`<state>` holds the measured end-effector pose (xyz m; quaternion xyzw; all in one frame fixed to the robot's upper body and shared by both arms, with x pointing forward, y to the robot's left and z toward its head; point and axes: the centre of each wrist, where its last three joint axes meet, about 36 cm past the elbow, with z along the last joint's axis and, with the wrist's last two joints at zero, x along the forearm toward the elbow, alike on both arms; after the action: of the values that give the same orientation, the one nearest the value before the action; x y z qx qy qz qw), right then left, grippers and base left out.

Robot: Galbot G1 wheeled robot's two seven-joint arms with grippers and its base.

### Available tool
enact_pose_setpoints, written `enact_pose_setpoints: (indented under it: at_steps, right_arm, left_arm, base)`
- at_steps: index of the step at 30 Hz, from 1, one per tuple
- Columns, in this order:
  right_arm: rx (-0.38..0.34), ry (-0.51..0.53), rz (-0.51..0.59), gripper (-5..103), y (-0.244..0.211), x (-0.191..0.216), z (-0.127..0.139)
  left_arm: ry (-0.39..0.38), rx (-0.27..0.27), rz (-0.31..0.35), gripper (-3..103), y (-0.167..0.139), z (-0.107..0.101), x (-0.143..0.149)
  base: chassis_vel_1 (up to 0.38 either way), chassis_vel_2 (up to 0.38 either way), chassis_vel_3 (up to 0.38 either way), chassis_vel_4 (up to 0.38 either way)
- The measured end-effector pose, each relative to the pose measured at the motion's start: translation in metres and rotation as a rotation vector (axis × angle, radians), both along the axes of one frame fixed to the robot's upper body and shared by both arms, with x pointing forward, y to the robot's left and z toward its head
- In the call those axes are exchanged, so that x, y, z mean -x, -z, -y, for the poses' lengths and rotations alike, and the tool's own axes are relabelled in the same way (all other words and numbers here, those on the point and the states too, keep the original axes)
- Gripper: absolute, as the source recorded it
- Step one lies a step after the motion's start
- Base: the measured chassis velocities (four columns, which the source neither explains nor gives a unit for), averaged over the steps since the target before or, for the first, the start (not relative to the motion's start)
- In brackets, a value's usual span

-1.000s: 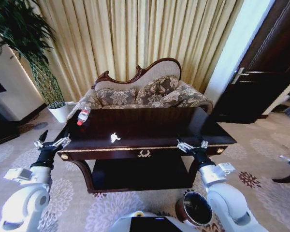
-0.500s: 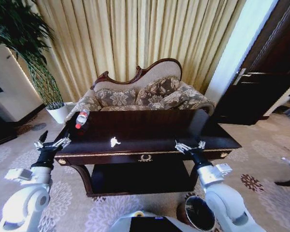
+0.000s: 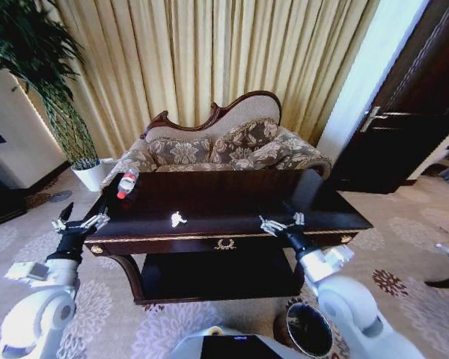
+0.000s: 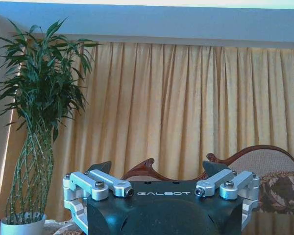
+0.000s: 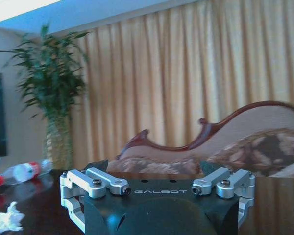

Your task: Move to the front of the table and place the trash on the table into the trash bin.

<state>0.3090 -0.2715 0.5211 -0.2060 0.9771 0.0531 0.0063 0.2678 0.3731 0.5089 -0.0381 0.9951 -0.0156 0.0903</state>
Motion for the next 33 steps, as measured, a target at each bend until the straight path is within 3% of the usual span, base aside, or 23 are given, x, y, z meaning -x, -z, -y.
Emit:
enact_pose_setpoints:
  at_steps: [13, 23, 33]
  right_arm:
    - [0.155, -0.25, -0.12, 100, -0.033, -0.041, 0.02]
    - [0.173, -0.346, -0.177, 100, -0.031, -0.071, 0.001]
    - [0.174, -0.415, -0.162, 100, -0.006, -0.119, 0.018]
  left_arm:
    - [0.01, -0.02, -0.006, 100, -0.002, 0.006, 0.001]
    - [0.022, -0.029, -0.013, 100, -0.005, 0.009, 0.002]
    - [0.021, -0.038, -0.01, 100, -0.008, 0.008, 0.002]
  base:
    - [0.0, 0.0, 0.0, 0.0]
    - [0.0, 0.0, 0.0, 0.0]
    - [0.0, 0.0, 0.0, 0.0]
